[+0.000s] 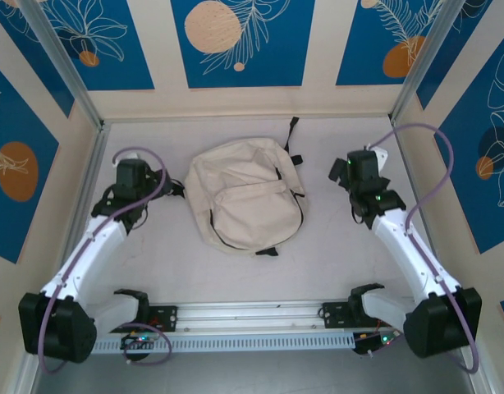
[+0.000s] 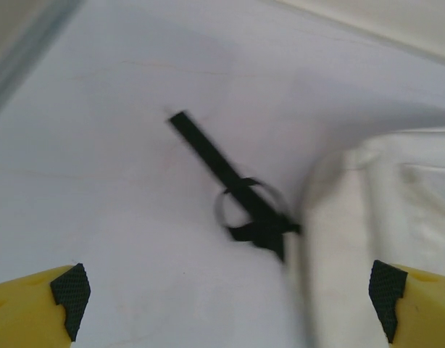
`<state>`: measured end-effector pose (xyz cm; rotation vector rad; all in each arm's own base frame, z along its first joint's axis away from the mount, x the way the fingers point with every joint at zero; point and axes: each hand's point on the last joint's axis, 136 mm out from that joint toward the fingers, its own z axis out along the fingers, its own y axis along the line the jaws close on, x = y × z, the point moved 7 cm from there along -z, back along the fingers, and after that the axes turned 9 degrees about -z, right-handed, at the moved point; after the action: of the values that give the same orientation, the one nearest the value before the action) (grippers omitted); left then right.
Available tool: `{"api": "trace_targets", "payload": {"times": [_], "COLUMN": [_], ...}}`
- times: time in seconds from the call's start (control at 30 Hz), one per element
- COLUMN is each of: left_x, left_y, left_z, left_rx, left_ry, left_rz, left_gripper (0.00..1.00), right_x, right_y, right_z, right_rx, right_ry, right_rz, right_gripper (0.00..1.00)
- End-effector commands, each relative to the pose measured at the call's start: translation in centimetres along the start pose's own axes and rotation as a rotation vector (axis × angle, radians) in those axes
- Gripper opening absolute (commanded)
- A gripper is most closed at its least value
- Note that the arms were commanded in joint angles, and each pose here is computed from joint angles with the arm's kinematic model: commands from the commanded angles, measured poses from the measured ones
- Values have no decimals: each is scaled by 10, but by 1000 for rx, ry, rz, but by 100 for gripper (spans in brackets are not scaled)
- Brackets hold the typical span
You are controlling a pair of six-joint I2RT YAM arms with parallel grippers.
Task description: Pack the student bag
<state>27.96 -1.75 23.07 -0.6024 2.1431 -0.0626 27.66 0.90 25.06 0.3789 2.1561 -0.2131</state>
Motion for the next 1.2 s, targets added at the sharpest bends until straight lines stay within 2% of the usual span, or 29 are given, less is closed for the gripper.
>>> {"api": "trace_targets", "payload": {"times": [0.0,0.1,0.3,0.43,0.53,0.63,0.8,1.03,1.17], "left_x": [-12,-1,18,31,40,48,50,54,58], "left_y": [24,40,47,39,30,21,14,16,21], "left_z": [1,6,30,51,66,75,80,92,101], "left_rx": [-141,-222,-248,-165,-81,49,133,156,146], "left_ry": [-276,-325,-361,-302,-263,-273,-294,-307,-299], "left_rz": [-8,-23,82,197,288,314,328,324,299], "left_gripper": [100,100,100,100,100,100,100,100,100], "right_x": [3,28,56,69,72,75,76,72,71], "right_y": [-34,-53,-53,-49,-32,-15,0,9,13], "right_z": [11,28,50,63,70,73,76,80,84], "right_rx": [162,211,147,126,-5,-119,-228,-288,-306], "right_ry": [-117,-84,-150,-147,-155,-212,-255,-310,-285], "right_rz": [70,80,35,-29,-127,-211,-259,-297,-318], "right_gripper": [99,99,99,99,99,99,99,99,99]}}
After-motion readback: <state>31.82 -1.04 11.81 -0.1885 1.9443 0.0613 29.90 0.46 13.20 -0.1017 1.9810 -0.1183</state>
